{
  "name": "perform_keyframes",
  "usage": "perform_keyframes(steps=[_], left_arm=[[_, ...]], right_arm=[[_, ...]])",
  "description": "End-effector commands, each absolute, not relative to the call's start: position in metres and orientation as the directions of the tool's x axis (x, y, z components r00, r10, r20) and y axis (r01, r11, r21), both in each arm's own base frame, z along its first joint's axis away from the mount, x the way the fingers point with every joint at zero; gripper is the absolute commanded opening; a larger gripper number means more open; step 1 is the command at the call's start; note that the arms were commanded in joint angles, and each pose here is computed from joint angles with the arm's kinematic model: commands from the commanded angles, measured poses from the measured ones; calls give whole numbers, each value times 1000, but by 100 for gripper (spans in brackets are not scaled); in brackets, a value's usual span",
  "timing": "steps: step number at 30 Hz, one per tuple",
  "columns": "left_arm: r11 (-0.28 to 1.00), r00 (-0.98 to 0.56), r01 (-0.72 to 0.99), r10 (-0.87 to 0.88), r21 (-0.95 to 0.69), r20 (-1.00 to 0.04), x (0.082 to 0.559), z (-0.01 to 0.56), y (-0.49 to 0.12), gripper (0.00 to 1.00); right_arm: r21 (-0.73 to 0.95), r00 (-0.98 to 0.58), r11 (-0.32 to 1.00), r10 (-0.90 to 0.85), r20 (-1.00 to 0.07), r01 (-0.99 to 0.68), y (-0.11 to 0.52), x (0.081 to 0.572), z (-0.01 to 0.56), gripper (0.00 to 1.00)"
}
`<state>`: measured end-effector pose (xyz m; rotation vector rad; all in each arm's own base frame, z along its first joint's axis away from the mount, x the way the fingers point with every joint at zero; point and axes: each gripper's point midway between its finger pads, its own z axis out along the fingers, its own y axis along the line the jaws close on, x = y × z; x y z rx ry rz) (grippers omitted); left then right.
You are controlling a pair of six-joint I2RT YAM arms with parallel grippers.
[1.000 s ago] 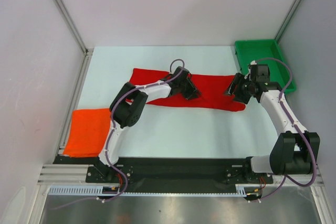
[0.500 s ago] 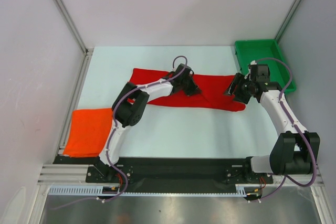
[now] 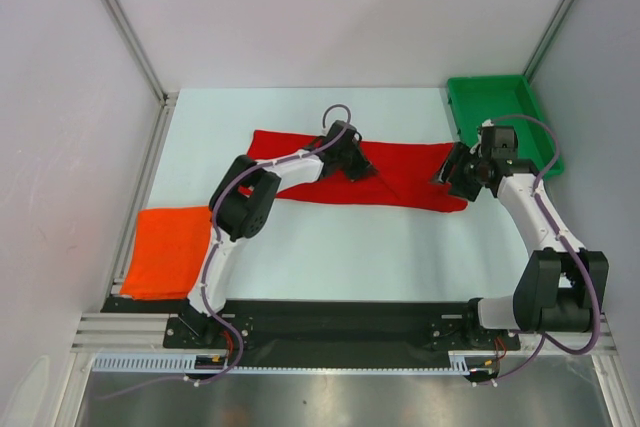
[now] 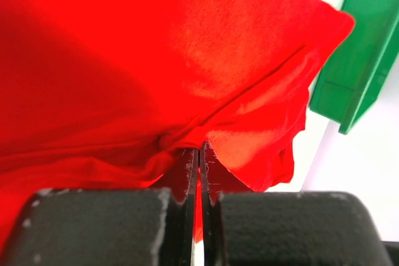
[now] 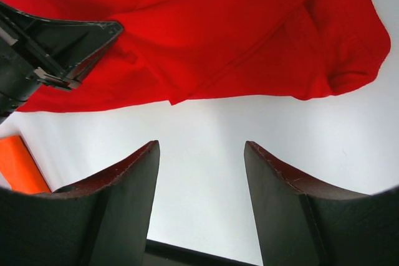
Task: Fold and stack the t-shirts
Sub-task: Fold the tshirt
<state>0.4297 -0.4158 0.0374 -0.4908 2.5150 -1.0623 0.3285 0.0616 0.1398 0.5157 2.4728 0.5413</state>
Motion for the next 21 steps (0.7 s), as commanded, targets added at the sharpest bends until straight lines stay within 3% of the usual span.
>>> perform_keyframes(steps=[1, 6, 9, 17, 21], left_arm=[[610, -863, -72, -435, -789, -258, 445, 80, -425, 2], [623, -874, -77, -418, -778, -248, 440, 73, -422, 13], [646, -884, -85, -399, -758, -241, 433, 69, -411, 33], [698, -873, 171, -220, -695, -436, 416, 125, -398, 38], [681, -906, 137, -207, -720, -368, 409, 116, -404, 40]], right_arm=[[476, -767, 847, 464, -444, 237, 59, 334, 137, 63], [463, -772, 851, 463, -435, 249, 57, 339, 126, 63], [453, -775, 853, 464, -429, 259, 55, 343, 122, 63], [422, -778, 850, 485, -398, 314, 49, 359, 108, 59], [429, -782, 846, 488, -388, 316, 51, 363, 105, 59]])
